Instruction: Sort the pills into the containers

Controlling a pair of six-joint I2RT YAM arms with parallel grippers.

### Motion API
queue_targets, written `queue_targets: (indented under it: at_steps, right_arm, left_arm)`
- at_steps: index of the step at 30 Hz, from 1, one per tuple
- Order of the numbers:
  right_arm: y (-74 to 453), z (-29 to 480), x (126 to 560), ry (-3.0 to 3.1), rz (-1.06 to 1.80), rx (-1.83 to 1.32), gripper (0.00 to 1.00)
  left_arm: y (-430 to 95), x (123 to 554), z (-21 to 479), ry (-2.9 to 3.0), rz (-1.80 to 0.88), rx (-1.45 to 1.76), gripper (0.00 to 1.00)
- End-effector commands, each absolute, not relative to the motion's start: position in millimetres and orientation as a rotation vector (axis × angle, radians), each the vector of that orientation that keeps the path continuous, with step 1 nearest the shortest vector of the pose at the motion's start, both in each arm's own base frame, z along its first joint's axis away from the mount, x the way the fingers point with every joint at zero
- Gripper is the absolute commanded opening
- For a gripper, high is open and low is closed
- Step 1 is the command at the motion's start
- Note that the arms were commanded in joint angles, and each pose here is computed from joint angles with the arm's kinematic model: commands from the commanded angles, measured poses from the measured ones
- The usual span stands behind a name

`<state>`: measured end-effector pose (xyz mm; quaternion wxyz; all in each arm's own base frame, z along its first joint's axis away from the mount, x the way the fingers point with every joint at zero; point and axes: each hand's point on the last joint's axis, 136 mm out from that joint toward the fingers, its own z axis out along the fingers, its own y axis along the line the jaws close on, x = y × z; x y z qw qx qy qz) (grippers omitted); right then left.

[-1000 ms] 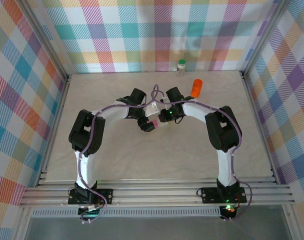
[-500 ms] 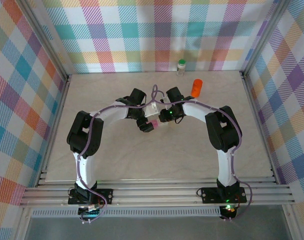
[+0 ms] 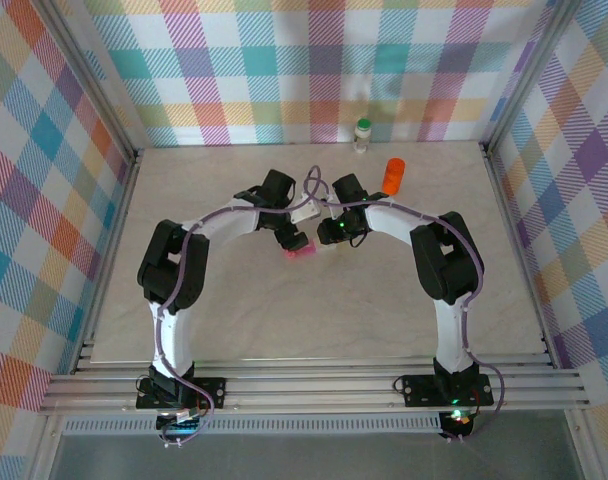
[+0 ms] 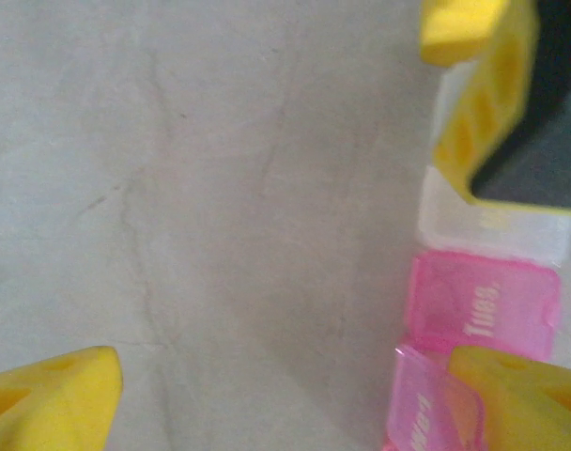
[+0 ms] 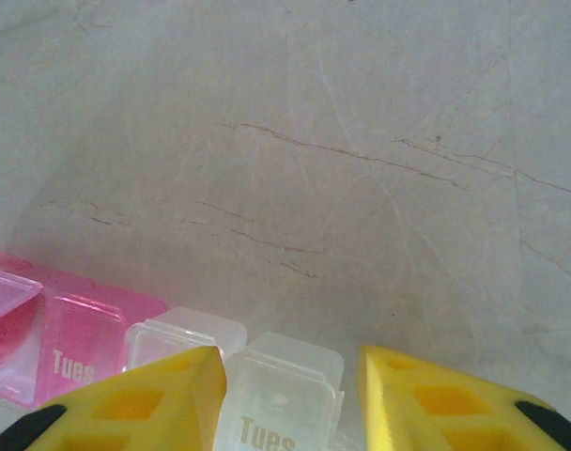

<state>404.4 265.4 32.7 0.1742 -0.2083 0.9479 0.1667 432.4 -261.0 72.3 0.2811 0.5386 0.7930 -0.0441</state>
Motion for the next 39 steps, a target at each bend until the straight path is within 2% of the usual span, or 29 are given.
queue_targets:
  at_steps: [1, 11, 16, 22, 28, 30, 31, 34, 39]
  right_arm:
    - [219, -46, 347, 3.006, 0.227, -0.646, 0.42]
    - [219, -46, 347, 3.008, 0.226, -0.645, 0.42]
    - [223, -43, 347, 3.004, 0.261, -0.629, 0.43]
    - [242, -1, 363, 2.910, 0.415, -0.568, 0.44]
    - [252, 61, 398, 2.777, 0.522, -0.461, 0.47]
    - [252, 86, 413, 2.713, 0.524, -0.424, 0.52]
    - [253, 98, 421, 2.675, 0.513, -0.411, 0.55]
    - [249, 130, 451, 2.558, 0.418, -0.378, 0.64]
    - [234, 170, 514, 2.389, 0.230, -0.318, 0.70]
  left_arm:
    - [-263, 443, 65, 2.154, -0.076, 1.426, 0.89]
    - [-253, 456, 48, 2.229, -0.096, 1.387, 0.88]
    - [-267, 454, 97, 2.127, -0.208, 1.289, 0.88]
    - [-266, 450, 169, 1.963, -0.258, 1.065, 0.90]
    - [-233, 439, 206, 1.904, -0.200, 0.772, 0.91]
    - [-217, 429, 223, 1.881, -0.186, 0.624, 0.92]
    - [-207, 424, 229, 1.881, -0.167, 0.547, 1.00]
    - [-175, 400, 250, 1.885, -0.148, 0.336, 1.00]
    - [-116, 362, 270, 1.855, -0.107, -0.004, 1.00]
